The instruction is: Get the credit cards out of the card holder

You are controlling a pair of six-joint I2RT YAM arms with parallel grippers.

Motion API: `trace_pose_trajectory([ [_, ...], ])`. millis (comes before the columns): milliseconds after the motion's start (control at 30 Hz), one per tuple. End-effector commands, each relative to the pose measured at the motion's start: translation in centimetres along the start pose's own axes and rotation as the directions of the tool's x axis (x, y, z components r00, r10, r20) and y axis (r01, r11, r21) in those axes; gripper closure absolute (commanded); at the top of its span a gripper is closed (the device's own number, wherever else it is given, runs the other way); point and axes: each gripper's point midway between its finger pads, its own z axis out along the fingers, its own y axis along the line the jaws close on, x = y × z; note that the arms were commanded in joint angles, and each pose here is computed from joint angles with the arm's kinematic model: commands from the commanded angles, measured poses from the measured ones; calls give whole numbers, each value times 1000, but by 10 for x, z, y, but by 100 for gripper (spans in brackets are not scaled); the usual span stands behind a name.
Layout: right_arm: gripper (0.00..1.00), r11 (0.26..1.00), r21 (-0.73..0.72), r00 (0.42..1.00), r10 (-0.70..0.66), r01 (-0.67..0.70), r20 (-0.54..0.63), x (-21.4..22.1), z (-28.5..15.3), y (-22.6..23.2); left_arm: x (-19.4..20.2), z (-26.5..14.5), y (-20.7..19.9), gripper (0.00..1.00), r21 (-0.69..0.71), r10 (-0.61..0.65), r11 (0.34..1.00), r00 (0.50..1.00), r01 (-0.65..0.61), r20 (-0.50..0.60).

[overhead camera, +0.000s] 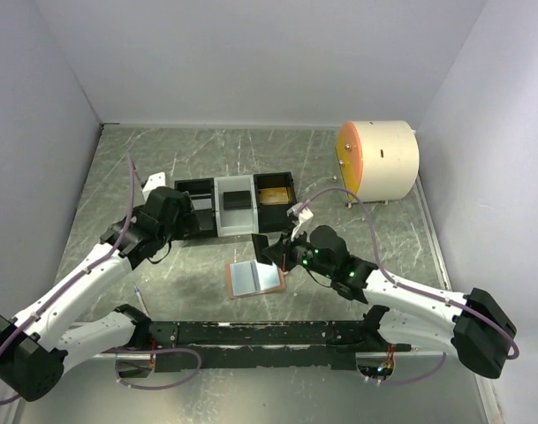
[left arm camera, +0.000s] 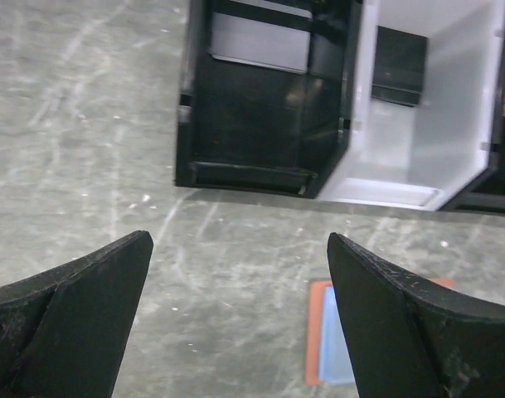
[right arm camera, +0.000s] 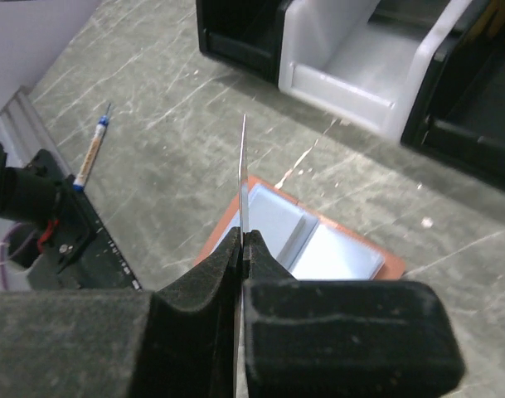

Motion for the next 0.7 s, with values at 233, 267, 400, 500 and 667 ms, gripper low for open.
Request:
trace_pose_trajectory([
  [233,100,850,155,862,-506,503,-21,-57,38,-21,-51,-21,32,1,-190,220,962,969,-197,113],
  [267,100,833,148,843,-537,534,-22,-62,43,-19,-50,-20,34,2,-197,229,959,967,-204,113],
  [400,100,790,167,803,-595,590,-28,-81,61,-17,-43,-12,37,2,-198,208,963,971,-182,120],
  [500,100,779,127,788,-611,615,-67,-82,76,-13,-37,-15,45,2,-214,188,963,977,-163,99],
  [667,100,740,118,749,-649,662,-132,-80,98,-21,-40,-26,40,0,-130,152,983,977,-133,146],
])
